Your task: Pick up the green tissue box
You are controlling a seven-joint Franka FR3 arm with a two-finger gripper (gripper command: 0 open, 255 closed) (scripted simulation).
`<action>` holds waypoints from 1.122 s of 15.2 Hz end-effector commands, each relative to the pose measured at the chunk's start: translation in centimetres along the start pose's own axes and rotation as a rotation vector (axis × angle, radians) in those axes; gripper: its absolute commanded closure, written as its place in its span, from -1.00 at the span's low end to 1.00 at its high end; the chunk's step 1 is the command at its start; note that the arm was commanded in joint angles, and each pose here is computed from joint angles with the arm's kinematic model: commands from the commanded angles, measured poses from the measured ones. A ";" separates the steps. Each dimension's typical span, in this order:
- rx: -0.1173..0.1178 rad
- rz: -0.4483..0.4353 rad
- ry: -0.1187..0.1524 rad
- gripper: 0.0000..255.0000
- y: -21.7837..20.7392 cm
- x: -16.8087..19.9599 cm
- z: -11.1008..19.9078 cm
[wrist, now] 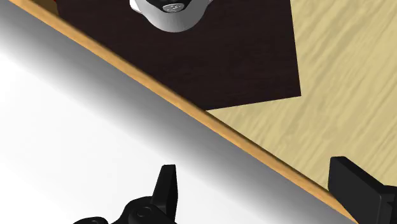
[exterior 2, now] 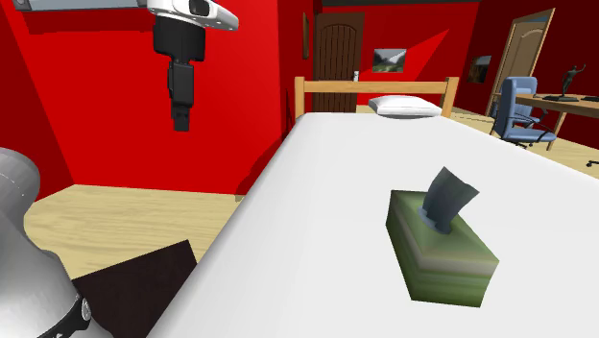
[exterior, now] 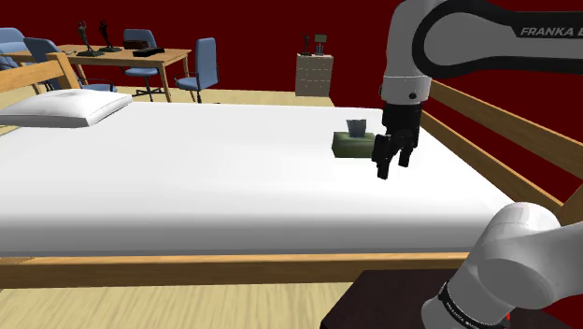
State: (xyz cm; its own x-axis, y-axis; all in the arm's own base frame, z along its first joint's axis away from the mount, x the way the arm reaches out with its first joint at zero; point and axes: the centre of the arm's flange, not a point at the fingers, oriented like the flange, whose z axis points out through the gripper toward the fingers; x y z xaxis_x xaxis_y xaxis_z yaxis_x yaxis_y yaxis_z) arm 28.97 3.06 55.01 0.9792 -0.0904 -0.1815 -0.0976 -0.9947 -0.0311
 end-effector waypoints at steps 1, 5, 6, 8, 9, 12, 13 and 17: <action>0.000 0.000 0.000 -1.00 0.0 0.0 0.0; -0.006 0.018 -0.004 -1.00 2.9 4.4 -0.3; -0.007 0.023 -0.005 -1.00 3.7 5.5 -0.4; -0.010 0.032 -0.007 -1.00 5.2 7.6 -0.5; -0.012 0.037 -0.008 -1.00 5.9 8.7 -0.6; -0.016 0.050 -0.011 -1.00 8.2 11.9 -0.8; -0.017 0.055 -0.012 -1.00 9.0 13.0 -0.9; -0.023 0.073 -0.016 -1.00 12.2 17.2 -1.2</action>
State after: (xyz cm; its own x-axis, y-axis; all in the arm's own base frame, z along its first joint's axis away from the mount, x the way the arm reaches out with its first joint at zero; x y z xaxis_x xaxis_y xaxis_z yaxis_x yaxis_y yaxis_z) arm 43.62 -9.76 52.92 0.9676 -0.1580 -0.1968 -0.1607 -0.9870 0.0023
